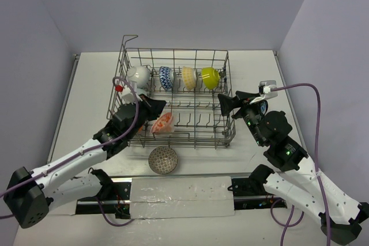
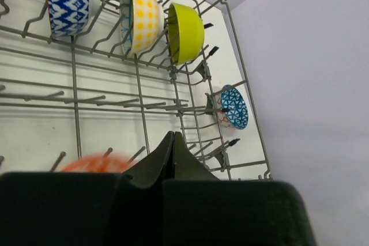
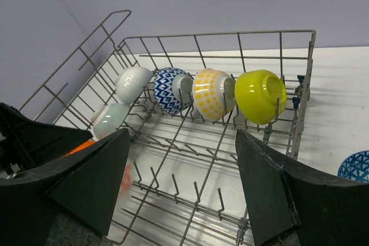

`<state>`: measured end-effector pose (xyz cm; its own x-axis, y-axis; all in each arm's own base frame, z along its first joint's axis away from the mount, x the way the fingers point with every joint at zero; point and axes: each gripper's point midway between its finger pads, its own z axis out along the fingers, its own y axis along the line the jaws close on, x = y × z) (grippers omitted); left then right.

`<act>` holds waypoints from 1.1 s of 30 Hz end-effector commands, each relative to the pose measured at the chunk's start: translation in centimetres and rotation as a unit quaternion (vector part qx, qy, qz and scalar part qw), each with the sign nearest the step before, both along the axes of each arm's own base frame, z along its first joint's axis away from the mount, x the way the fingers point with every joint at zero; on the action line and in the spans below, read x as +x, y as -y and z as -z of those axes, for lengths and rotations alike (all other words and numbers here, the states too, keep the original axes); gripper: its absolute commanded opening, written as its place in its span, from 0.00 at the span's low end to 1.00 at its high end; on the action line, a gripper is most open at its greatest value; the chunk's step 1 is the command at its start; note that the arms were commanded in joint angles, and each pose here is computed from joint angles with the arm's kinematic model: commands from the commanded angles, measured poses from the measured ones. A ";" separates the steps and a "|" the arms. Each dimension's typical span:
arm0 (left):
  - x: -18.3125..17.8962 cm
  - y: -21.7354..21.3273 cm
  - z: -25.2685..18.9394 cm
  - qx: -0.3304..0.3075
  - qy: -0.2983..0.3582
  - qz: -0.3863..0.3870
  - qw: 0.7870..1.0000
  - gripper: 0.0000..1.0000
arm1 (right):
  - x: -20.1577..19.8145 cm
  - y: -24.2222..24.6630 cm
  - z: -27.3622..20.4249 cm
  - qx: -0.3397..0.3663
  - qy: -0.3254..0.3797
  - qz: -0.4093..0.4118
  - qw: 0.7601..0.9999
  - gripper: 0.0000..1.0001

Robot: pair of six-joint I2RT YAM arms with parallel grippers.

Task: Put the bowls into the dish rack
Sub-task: Insert the bowl into the dish rack.

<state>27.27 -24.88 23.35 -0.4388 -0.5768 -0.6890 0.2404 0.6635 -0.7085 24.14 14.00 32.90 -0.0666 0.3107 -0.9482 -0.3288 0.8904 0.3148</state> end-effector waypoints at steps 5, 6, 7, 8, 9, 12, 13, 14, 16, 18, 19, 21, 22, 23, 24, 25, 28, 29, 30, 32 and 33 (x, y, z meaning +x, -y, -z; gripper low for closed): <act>0.7 -0.2 -1.3 -0.017 0.003 0.043 0.999 0.00 | 0.5 0.5 -0.5 0.003 0.010 0.017 1.000 0.81; 0.7 -0.1 -1.0 -0.016 0.000 0.046 0.999 0.00 | 0.4 0.5 -0.5 0.002 0.011 0.017 1.000 0.81; 0.7 0.1 -0.6 -0.013 -0.003 0.051 0.999 0.00 | 0.4 0.6 -0.6 0.003 0.011 0.018 1.000 0.81; 0.6 0.4 -0.4 -0.012 -0.005 0.059 0.998 0.00 | 0.5 0.6 -0.5 0.002 0.011 0.018 1.000 0.81; 0.7 0.6 -0.4 -0.010 -0.007 0.064 0.998 0.00 | 0.4 0.6 -0.6 0.003 0.012 0.020 1.000 0.81; 0.7 1.3 -0.1 0.013 -0.012 0.084 0.996 0.00 | 0.6 0.6 -0.4 -0.001 0.009 0.021 1.000 0.81; 1.0 1.4 0.4 0.033 -0.015 0.087 0.996 0.00 | 0.6 0.6 -0.3 -0.001 0.009 0.021 1.000 0.81; 1.0 1.4 0.5 0.045 -0.021 0.088 0.995 0.00 | 0.7 0.5 -0.3 -0.003 0.008 0.021 1.000 0.81; 0.8 1.8 0.2 0.077 -0.022 0.112 0.990 0.02 | 0.8 0.4 -0.2 -0.005 0.006 0.019 1.000 0.81; 0.7 2.3 -1.9 0.094 -0.011 0.137 0.986 0.11 | 0.9 0.2 0.0 -0.008 0.003 0.018 1.000 0.81; 0.4 2.0 -0.8 0.136 -0.028 0.150 0.979 0.15 | 1.0 0.3 0.1 -0.011 0.002 0.021 1.000 0.81; 0.3 2.5 -3.7 0.159 -0.008 0.178 0.971 0.21 | 1.0 0.2 0.1 -0.011 0.001 0.018 1.000 0.81; -0.2 2.2 -2.3 0.189 -0.045 0.191 0.962 0.23 | 0.9 0.1 0.1 -0.011 0.002 0.016 1.000 0.81; 0.0 2.4 -4.4 0.192 -0.033 0.197 0.961 0.30 | 0.8 0.1 0.0 -0.010 0.003 0.014 1.000 0.82; -0.3 2.5 -4.4 0.213 -0.029 0.220 0.951 0.33 | 0.8 0.0 0.0 -0.012 0.004 0.012 1.000 0.82; -0.3 2.1 -4.1 0.241 -0.054 0.225 0.943 0.37 | 0.8 -0.1 0.0 -0.013 0.003 0.009 1.000 0.82; -0.7 0.9 -1.0 0.319 -0.097 0.253 0.908 0.41 | 0.6 -0.1 -0.1 -0.011 0.005 0.006 1.000 0.82; -0.4 0.6 -0.7 0.334 -0.104 0.249 0.903 0.41 | 0.6 -0.1 0.0 -0.012 0.004 0.006 1.000 0.82; -0.4 0.4 0.5 0.350 -0.117 0.258 0.893 0.41 | 0.5 -0.1 -0.2 -0.009 0.006 0.002 1.000 0.82; -0.9 0.1 2.2 0.362 -0.138 0.273 0.880 0.40 | 0.4 -0.2 -0.4 -0.008 0.009 -0.003 1.000 0.82; -1.0 0.1 2.8 0.362 -0.147 0.278 0.878 0.40 | 0.3 -0.3 -0.4 -0.007 0.009 -0.005 1.000 0.82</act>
<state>28.63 -27.19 24.93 -0.6654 0.1577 -0.7297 0.5184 0.8010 -0.2995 24.62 14.42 32.10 -0.0847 0.2779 -0.9569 -0.3264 0.8996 0.2901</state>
